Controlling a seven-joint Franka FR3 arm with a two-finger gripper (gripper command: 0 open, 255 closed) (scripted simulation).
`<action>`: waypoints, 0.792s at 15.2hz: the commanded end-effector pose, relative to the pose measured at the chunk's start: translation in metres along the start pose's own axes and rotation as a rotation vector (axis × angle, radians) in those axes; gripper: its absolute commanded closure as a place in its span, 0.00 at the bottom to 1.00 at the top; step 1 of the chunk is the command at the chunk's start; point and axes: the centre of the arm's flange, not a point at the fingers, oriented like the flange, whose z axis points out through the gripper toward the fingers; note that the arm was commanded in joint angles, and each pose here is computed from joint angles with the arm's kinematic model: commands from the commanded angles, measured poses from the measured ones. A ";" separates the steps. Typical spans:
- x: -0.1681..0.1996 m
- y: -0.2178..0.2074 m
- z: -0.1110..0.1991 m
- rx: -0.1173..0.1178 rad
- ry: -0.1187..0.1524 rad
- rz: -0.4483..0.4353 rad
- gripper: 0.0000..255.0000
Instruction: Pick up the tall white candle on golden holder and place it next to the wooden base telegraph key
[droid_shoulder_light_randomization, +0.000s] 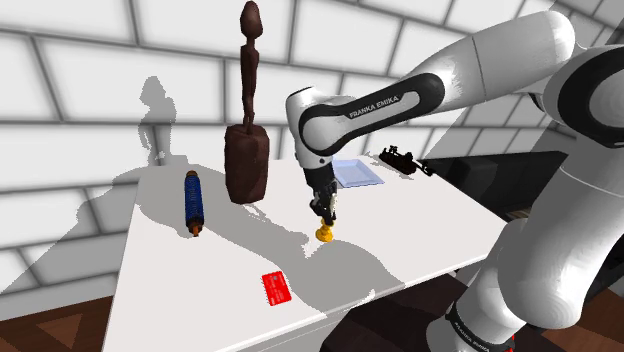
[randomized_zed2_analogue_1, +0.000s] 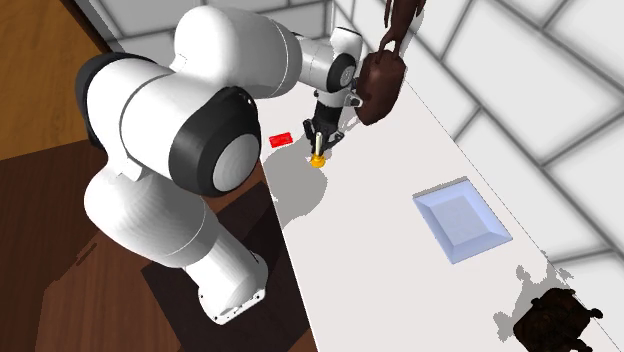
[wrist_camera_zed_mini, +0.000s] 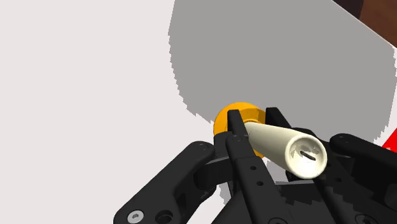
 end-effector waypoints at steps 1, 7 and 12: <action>-0.004 0.000 -0.009 0.000 0.000 0.000 1.00; -0.018 0.000 -0.038 0.000 0.000 0.000 1.00; -0.029 0.000 -0.062 0.000 0.000 0.000 1.00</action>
